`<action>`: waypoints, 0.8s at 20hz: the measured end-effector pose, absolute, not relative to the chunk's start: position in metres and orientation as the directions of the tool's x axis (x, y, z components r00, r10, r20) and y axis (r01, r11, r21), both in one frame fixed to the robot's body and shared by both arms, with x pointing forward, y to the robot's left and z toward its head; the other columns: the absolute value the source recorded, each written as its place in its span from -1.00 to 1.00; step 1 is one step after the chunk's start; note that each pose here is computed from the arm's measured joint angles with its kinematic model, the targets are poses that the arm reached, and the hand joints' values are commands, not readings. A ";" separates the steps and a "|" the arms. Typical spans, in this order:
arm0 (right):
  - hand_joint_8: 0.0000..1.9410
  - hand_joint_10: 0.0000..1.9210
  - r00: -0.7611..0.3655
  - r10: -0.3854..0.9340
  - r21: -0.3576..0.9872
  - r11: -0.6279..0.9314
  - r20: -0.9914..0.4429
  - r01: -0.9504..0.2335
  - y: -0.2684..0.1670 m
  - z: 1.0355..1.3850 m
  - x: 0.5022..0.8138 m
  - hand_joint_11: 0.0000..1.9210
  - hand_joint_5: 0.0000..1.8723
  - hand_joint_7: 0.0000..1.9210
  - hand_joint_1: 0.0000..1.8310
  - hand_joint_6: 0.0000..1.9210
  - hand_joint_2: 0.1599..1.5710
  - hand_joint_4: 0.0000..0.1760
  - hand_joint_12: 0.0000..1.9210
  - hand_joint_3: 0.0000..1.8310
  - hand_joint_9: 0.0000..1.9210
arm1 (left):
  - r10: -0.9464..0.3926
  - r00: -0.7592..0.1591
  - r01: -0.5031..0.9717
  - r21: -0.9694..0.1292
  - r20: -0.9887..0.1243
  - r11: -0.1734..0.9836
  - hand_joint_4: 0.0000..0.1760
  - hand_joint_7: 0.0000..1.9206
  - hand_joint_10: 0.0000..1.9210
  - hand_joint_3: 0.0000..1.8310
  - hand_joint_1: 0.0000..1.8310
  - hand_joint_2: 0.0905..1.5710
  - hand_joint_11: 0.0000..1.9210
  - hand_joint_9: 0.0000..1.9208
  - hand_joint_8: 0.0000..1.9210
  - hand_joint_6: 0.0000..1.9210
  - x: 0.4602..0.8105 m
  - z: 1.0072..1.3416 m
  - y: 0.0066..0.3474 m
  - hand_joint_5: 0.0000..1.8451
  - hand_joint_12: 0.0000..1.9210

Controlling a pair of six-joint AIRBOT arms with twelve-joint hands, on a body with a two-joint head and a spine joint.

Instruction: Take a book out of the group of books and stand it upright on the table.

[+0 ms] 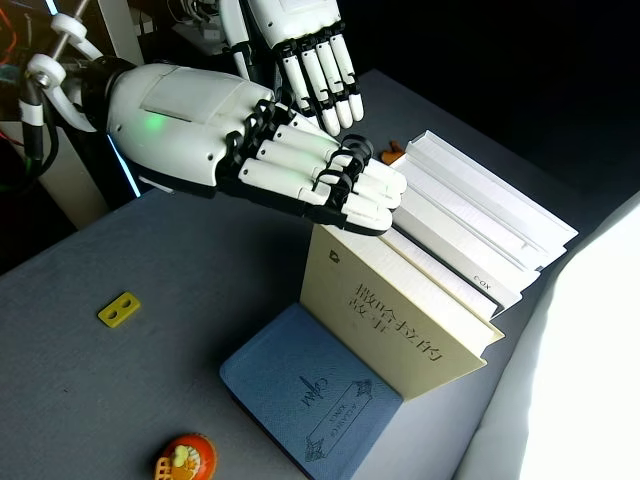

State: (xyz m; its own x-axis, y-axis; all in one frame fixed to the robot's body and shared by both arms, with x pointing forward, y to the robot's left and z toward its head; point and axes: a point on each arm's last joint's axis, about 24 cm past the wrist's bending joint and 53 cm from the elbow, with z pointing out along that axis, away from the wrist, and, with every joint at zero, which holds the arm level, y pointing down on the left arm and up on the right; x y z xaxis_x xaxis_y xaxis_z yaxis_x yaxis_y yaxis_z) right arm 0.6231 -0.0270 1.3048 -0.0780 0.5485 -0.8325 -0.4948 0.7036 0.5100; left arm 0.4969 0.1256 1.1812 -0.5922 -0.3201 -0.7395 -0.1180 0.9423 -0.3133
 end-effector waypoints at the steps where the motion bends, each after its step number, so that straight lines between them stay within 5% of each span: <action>1: -0.99 -1.00 -0.080 0.549 0.512 0.705 -0.832 -0.491 -0.027 1.303 0.625 -1.00 -0.58 -0.95 -0.92 -0.90 0.55 -0.95 -1.00 -0.99 -1.00 | -0.320 -0.593 -0.118 -0.313 -0.739 0.942 -0.90 -0.94 -1.00 -1.00 -0.66 0.80 -1.00 -0.98 -1.00 -1.00 0.497 1.181 0.126 -0.94 -0.84; 11: -1.00 -1.00 -0.110 0.532 0.522 0.731 -0.839 -0.440 -0.023 1.284 0.636 -1.00 -0.59 -0.99 -0.96 -0.92 0.56 -0.83 -1.00 -1.00 -1.00 | -0.319 -0.594 -0.119 -0.311 -0.739 0.943 -0.96 -0.96 -1.00 -1.00 -0.64 0.81 -1.00 -0.99 -1.00 -1.00 0.497 1.180 0.126 -0.96 -0.90; 16: -0.98 -1.00 -0.107 0.520 0.509 0.738 -0.848 -0.443 -0.023 1.282 0.635 -1.00 -0.44 -0.92 -0.88 -0.87 0.55 -1.00 -1.00 -1.00 -1.00 | -0.320 -0.599 -0.121 -0.313 -0.734 0.942 -0.81 -0.96 -1.00 -1.00 -0.55 0.77 -1.00 -0.99 -1.00 -0.99 0.496 1.179 0.125 -0.92 -0.87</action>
State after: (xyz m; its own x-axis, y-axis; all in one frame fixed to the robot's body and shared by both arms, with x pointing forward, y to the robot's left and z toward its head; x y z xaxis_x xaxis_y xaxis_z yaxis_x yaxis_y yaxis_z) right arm 0.6351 -0.0226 1.2816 -0.1073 0.5197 -0.8476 -0.4427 0.7383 0.5088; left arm 0.4956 0.1255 1.1792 -0.5991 -0.3203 -0.7338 -0.1207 0.9422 -0.3127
